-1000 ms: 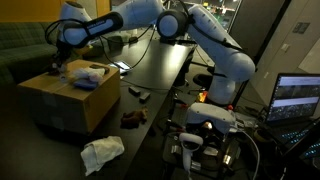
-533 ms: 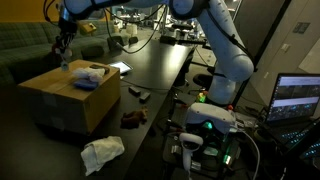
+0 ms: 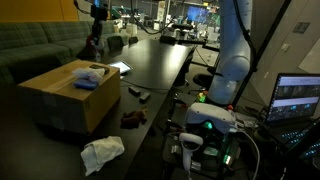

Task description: Swap the things on the table with the things on the box

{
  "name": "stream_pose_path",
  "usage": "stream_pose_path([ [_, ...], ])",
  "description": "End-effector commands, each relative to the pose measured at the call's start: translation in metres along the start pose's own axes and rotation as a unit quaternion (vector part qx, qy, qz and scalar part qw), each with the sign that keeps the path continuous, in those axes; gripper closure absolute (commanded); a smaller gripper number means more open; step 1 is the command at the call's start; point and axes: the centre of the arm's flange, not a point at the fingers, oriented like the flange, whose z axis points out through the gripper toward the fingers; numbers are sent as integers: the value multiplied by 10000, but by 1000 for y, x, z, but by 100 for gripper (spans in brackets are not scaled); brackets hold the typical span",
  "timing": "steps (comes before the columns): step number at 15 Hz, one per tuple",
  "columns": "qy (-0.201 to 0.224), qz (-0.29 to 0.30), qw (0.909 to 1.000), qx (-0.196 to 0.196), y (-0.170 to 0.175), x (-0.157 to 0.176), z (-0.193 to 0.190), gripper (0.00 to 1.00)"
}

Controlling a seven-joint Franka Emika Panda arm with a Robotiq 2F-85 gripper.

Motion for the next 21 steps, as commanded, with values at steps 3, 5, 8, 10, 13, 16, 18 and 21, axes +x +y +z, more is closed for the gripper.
stream_pose_path([
  [3, -521, 82, 9985, 145, 19, -132, 19, 86],
  [5, -790, 196, 9964, 223, 31, -170, 51, 86],
  [8, -1138, 443, 9921, 275, 47, -219, 106, 86],
  [10, -1295, 597, 9895, 220, 53, -237, 143, 86],
  [13, -1392, 822, 9868, -38, 54, -247, 200, 86],
  [16, -1263, 1049, 9863, -134, 46, -237, 246, 86],
  [18, -1113, 1235, 9858, -244, 33, -229, 275, 86],
  [21, -912, 1559, 9829, -368, 17, -214, 303, 85],
])
